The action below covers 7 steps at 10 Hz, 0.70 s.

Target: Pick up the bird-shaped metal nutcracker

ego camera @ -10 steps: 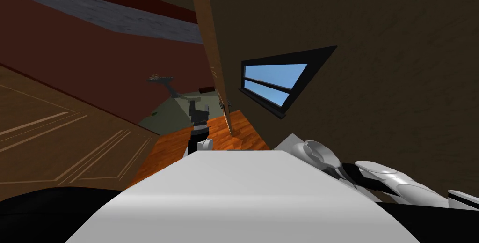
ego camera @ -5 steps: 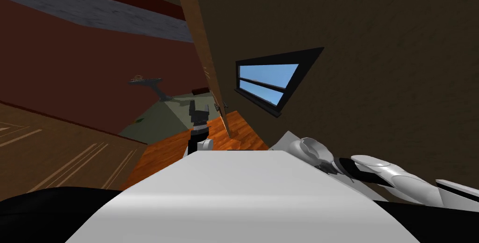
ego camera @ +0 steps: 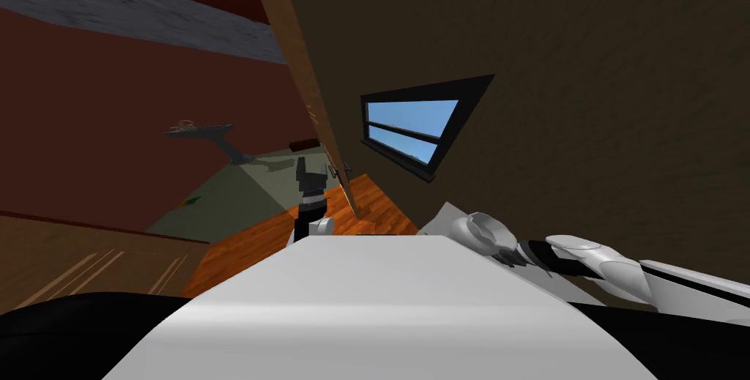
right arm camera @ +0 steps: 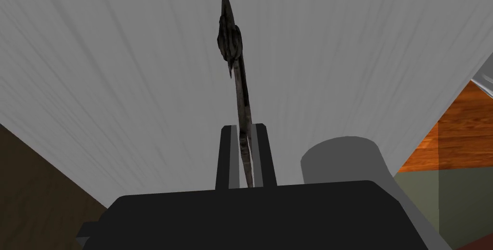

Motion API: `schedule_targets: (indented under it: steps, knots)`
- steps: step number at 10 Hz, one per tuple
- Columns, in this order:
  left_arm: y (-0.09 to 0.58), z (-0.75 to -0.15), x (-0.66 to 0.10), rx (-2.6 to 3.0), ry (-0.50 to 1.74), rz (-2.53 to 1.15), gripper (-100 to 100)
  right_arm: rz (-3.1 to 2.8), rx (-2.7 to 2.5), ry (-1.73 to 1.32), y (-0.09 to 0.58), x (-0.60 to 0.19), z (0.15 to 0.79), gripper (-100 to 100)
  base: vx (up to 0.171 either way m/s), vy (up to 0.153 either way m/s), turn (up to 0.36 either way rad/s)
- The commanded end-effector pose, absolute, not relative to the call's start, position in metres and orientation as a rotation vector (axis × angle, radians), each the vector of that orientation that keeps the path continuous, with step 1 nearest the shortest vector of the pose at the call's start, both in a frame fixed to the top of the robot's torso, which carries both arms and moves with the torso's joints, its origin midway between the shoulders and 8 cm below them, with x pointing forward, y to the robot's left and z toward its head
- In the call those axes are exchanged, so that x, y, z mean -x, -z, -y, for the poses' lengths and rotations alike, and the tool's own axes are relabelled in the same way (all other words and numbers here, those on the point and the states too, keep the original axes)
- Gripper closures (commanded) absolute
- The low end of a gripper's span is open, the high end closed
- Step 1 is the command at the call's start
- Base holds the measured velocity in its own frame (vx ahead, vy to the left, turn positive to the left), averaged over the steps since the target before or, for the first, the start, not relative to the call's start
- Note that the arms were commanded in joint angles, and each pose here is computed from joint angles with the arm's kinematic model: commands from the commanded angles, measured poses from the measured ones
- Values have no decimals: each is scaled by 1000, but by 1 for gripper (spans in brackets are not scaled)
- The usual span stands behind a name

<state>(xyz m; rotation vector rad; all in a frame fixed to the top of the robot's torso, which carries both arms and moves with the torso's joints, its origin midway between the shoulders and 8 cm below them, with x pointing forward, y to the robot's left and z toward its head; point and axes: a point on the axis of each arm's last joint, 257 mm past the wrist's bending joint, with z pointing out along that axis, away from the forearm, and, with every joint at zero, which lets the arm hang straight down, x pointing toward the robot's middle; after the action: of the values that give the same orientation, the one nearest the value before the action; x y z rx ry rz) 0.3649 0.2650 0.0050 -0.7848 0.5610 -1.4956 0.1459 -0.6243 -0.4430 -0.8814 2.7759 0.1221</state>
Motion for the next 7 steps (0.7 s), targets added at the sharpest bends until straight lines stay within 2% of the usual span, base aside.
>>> schedule_targets:
  steps: [1,2,4,6,7]
  knots:
    - [-5,-265,-365,785,1496,-561,0,-2794,912,-136,444,-141,621,100,29,11,-9]
    - [-5,-265,-365,785,1496,-561,0,-2797,915,-138,444,-139,621,100,2,-9,58]
    - [-5,-265,-365,785,1495,-561,0,-2758,959,-100,431,-163,629,100,66,20,-287]
    - [-5,-265,-365,785,1496,-561,0,-2772,967,-107,432,-155,629,100,22,11,0]
    - [-5,-265,-365,785,1496,-561,0,-2774,969,-108,433,-154,629,0,0,0,0]
